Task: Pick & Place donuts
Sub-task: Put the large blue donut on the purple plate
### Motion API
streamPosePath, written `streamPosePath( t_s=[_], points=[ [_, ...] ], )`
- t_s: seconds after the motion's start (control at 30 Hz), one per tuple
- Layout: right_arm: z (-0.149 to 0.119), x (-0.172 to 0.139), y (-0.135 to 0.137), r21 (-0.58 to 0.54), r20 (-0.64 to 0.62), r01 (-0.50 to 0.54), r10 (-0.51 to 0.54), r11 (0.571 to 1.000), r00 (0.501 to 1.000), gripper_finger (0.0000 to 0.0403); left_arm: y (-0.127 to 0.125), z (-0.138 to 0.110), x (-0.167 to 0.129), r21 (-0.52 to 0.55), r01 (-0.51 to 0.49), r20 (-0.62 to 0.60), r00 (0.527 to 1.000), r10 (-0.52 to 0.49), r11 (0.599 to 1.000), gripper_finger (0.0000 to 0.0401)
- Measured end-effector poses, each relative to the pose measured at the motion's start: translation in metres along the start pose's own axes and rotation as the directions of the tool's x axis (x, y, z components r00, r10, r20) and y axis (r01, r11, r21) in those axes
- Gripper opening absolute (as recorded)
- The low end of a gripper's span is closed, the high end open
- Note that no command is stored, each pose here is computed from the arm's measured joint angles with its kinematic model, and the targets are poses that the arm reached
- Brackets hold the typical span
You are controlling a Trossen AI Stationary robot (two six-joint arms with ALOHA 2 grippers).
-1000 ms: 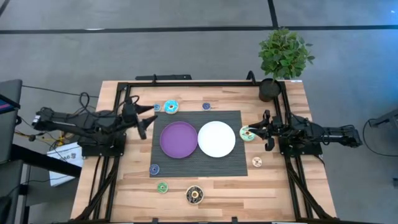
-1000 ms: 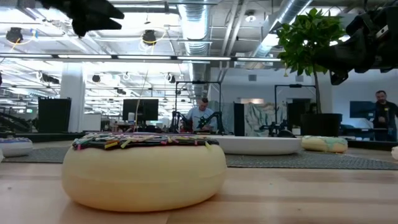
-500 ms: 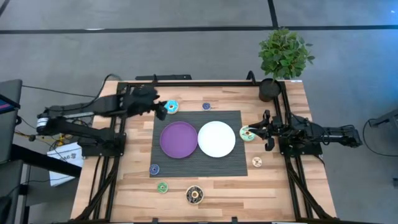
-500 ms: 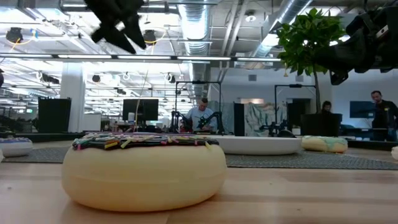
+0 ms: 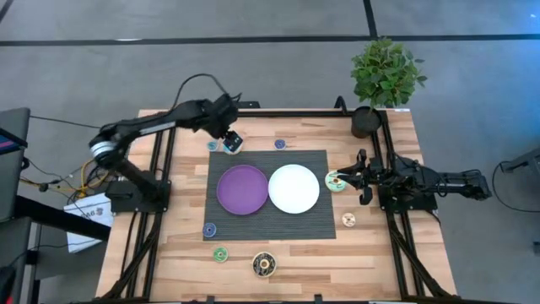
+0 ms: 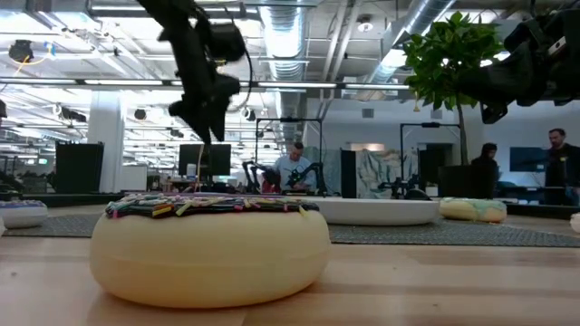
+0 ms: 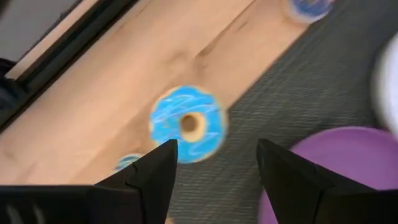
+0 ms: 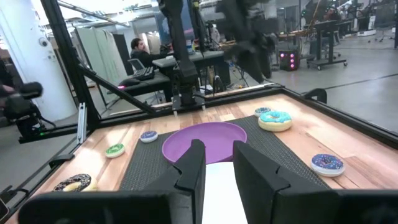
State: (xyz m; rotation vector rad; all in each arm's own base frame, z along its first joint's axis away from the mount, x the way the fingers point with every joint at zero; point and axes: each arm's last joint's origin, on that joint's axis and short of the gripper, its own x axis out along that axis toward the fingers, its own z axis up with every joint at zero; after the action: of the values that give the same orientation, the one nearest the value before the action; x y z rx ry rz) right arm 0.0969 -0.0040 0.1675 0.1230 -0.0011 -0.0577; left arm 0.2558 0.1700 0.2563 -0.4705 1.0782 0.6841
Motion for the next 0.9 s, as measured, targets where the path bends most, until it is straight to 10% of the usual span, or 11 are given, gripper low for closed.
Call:
streamPosePath(
  t_s=[0.27, 0.9],
  points=[
    [0.000, 0.000, 0.000, 0.000, 0.000, 0.000, 0.000, 1.000, 1.000, 0.0073, 0.015, 0.031, 0.048, 0.129, -0.034, -0.222, 0.973, 0.062, 0.991, 0.0212],
    [0.000, 0.000, 0.000, 0.000, 0.000, 0.000, 0.000, 1.000, 1.000, 0.0073, 0.044, 0.040, 0.085, 0.226, 0.008, -0.312, 0.948, 0.065, 0.974, 0.0212]
  ],
)
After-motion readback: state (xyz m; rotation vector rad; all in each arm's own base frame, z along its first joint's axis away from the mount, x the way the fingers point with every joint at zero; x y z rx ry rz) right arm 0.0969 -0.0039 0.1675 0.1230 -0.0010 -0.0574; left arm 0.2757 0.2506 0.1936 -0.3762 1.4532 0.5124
